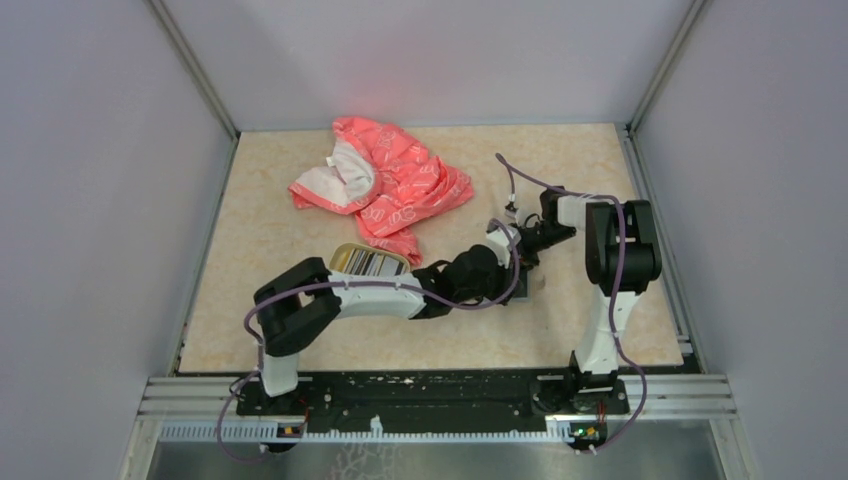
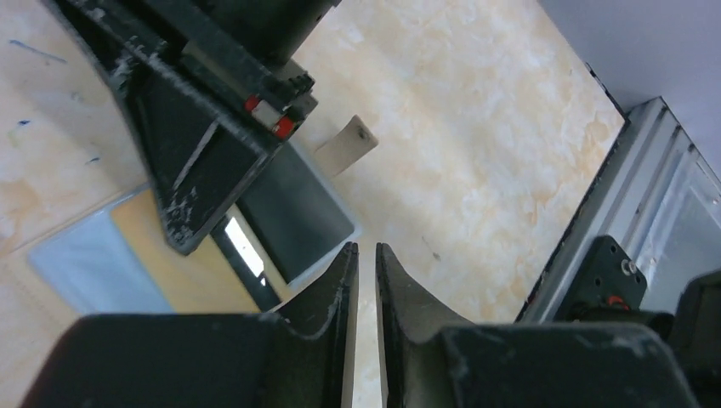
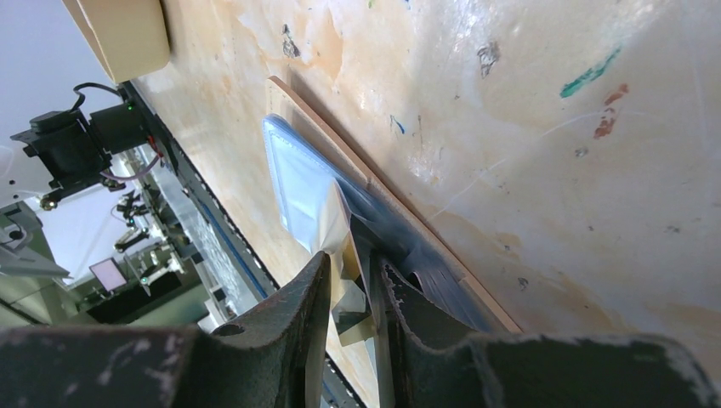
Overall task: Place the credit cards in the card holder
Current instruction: Insert the credit card into the card holder.
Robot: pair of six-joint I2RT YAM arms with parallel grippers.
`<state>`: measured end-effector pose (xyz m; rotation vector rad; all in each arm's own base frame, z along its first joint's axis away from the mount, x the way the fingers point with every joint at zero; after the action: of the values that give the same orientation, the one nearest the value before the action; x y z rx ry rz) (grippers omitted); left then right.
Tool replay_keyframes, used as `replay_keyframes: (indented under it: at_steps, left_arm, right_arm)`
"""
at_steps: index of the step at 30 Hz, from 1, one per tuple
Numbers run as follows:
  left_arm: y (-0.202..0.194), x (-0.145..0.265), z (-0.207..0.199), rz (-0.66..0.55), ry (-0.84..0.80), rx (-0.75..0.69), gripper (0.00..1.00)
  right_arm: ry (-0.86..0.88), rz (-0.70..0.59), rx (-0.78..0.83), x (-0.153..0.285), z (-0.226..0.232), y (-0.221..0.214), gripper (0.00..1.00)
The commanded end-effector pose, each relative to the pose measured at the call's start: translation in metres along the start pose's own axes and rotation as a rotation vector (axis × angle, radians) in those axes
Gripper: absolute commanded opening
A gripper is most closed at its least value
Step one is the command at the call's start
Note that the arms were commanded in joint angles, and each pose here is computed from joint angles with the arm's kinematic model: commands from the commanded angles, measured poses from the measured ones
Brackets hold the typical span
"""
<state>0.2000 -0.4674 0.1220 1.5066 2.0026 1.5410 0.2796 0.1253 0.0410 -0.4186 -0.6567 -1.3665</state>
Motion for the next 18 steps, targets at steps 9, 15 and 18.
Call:
replay_keyframes:
  at_steps: [9,15,18]
  left_arm:
    - [-0.023,-0.045,0.026,0.021,0.291,-0.041,0.12]
    - [-0.026,-0.05,0.039,0.005,0.354,-0.082,0.12]
    - [-0.029,-0.053,0.044,0.009,0.38,-0.093,0.12]
  right_arm:
    - [-0.099,-0.022,0.105,0.001,-0.014,0.01,0.25]
    - [-0.11,-0.023,0.106,0.003,-0.015,0.009,0.26]
    - [-0.112,-0.025,0.103,0.004,-0.016,0.009,0.26]
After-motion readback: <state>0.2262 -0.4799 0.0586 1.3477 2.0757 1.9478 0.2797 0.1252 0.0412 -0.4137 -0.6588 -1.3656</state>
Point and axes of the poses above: each gripper's point midway between its finger pads, its own x axis back along the fingers, its own z axis along the line the jaws close on, y = z × x, the point moved 3 cm from there along x, back along the fingers, and after that the axes turned 1 degree about x, right-handed, at the moved point
